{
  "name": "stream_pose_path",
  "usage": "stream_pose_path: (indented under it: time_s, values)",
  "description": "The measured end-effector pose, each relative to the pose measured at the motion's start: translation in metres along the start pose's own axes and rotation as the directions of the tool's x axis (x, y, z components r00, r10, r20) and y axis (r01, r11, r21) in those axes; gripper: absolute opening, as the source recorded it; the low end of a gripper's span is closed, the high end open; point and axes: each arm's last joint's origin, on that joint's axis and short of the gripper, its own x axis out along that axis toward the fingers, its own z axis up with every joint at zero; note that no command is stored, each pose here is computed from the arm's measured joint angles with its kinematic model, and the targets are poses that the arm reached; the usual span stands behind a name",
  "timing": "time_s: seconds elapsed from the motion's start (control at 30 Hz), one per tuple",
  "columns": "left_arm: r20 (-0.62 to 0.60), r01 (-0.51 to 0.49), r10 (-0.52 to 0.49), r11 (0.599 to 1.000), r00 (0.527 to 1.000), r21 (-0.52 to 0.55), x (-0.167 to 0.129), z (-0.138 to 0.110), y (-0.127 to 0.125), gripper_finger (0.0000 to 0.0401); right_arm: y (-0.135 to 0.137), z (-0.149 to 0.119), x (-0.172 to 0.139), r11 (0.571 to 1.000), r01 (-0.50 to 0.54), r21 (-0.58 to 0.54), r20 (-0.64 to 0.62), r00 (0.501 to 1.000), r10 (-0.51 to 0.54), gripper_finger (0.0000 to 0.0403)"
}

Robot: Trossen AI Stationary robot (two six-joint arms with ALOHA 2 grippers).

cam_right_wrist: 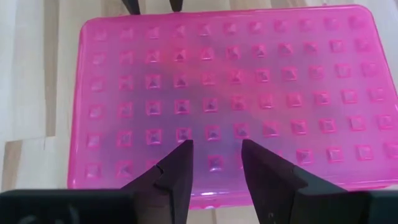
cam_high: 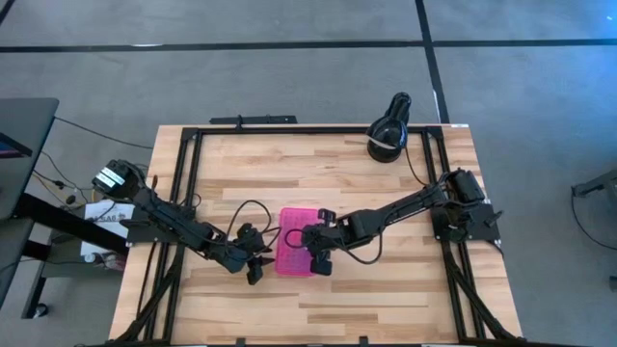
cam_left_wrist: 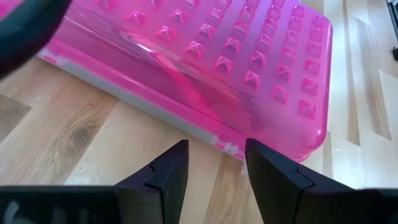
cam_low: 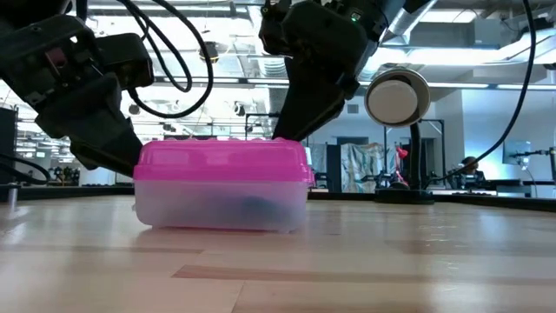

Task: Pick & place school supplies into a supply box
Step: Close the pink supply box

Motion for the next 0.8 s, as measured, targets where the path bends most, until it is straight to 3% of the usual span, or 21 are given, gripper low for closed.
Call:
stream_pose_path:
  time_s: [0.8]
  values:
    - [0.028,0.024,-0.024,1.000,0.999,0.000,0.000,0.003,-0.003,0.0153,-0.016,0.001,0.002,0.998,0.052,0.024,-0.027,0.998,-0.051,0.0131]
